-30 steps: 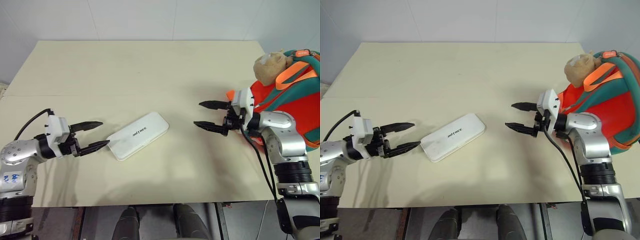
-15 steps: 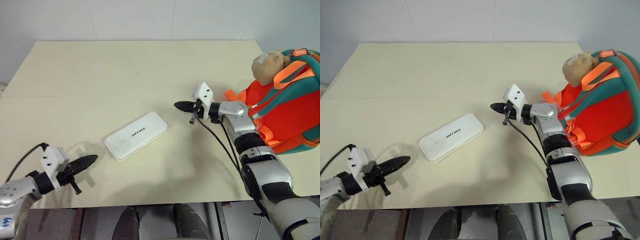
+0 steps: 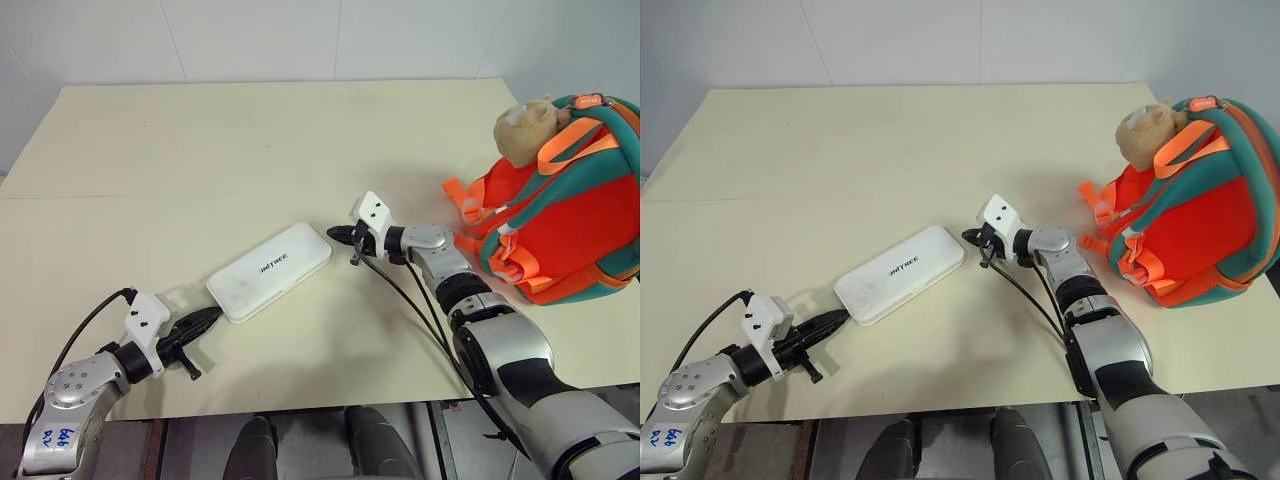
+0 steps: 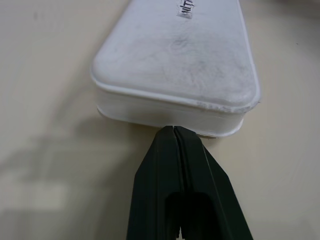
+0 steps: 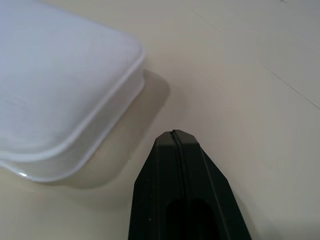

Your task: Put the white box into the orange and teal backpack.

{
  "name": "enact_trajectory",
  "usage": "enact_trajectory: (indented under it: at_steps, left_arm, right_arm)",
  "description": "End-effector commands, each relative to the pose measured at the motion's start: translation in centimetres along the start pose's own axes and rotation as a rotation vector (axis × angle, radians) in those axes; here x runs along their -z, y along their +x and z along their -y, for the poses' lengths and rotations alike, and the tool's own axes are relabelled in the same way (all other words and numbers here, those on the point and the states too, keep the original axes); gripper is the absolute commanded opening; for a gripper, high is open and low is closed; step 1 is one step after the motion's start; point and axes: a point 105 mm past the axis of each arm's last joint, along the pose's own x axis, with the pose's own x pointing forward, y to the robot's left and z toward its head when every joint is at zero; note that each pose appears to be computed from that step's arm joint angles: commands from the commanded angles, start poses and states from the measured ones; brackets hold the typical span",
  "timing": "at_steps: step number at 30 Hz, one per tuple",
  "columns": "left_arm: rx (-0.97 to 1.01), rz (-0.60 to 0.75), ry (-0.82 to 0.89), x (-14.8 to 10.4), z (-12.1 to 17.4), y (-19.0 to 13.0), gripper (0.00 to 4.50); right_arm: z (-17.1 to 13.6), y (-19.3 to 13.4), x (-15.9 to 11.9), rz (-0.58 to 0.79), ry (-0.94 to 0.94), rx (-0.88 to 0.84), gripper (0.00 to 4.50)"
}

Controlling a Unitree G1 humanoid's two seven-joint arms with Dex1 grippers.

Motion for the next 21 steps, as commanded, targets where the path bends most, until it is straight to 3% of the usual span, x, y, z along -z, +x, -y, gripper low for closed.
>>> enact_trajectory:
  at_steps: [1, 9, 21]
  left_arm:
    - [0.021, 0.024, 0.032, -0.7, 0.2, 0.4, 0.02]
    - [0.071, 0.016, 0.041, -0.4, 0.4, 1.2, 0.02]
    - [0.2, 0.04, 0.069, -0.6, 1.2, 2.9, 0.02]
  right_arm:
    - [-0.9, 0.0, -0.7, 0.051, -0.023, -0.063, 0.01]
    - [-2.0, -3.0, -0.6, 0.09, -0.034, -0.11, 0.01]
    - [-4.9, -7.6, -1.1, 0.072, 0.07, -0.038, 0.01]
